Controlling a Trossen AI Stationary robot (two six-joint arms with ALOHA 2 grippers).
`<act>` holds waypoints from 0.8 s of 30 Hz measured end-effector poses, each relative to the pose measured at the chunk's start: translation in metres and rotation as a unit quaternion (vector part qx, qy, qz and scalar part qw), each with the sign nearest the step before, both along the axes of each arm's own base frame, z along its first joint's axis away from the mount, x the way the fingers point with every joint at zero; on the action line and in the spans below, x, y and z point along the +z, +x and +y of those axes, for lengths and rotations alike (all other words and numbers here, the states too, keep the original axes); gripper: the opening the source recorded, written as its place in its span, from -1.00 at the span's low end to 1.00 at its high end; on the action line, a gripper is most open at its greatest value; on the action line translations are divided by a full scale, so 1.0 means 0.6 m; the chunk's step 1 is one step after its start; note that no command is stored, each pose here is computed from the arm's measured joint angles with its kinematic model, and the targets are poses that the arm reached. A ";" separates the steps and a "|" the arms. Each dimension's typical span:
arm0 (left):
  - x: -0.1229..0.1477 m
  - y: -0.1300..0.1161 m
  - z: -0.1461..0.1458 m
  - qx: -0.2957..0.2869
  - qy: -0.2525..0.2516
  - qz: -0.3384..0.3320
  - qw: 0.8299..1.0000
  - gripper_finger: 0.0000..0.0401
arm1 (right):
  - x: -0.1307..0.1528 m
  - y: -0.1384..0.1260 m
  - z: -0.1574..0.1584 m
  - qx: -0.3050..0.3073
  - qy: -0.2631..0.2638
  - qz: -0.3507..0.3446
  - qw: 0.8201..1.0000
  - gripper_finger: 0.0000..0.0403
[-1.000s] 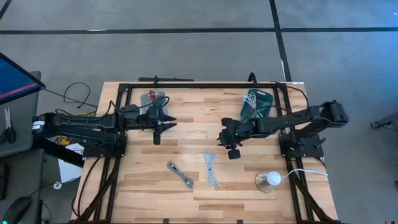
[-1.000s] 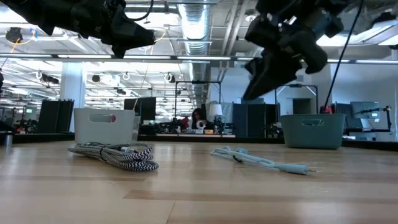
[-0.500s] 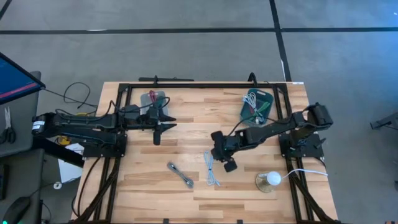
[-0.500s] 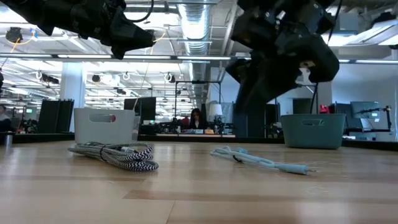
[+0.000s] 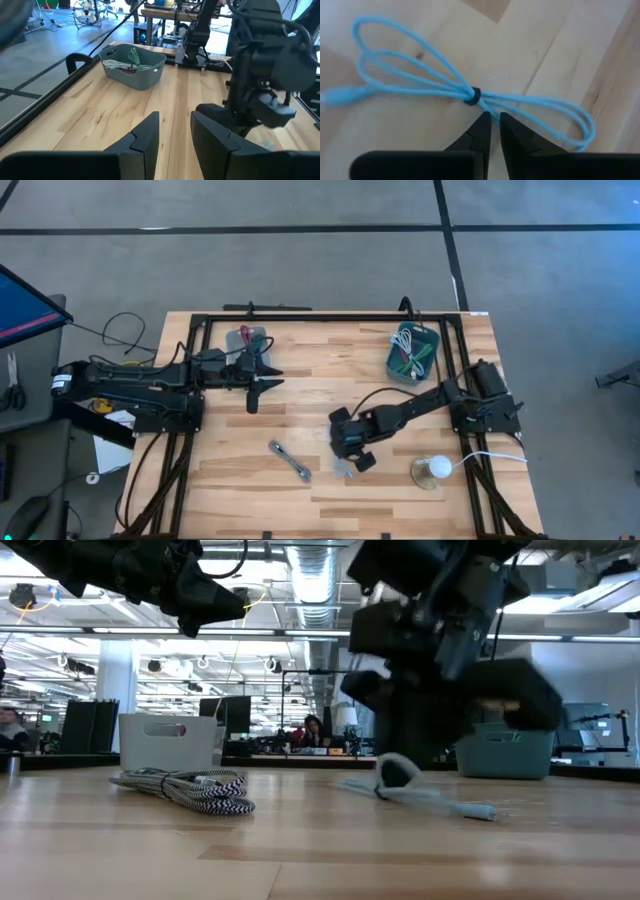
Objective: Pick & Place USB Port
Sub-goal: Put the blue USB cable into the blue bin
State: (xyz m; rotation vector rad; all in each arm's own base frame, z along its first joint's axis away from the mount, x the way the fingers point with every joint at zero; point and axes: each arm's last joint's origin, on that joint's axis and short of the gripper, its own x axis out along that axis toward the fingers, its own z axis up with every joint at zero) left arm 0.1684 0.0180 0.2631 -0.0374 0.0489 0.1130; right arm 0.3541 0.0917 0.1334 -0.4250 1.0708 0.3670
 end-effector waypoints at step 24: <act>-0.002 0.000 0.000 0.000 -0.001 0.007 1.000 -0.44 | 0.033 0.013 0.019 0.096 -0.154 0.008 0.983 -0.60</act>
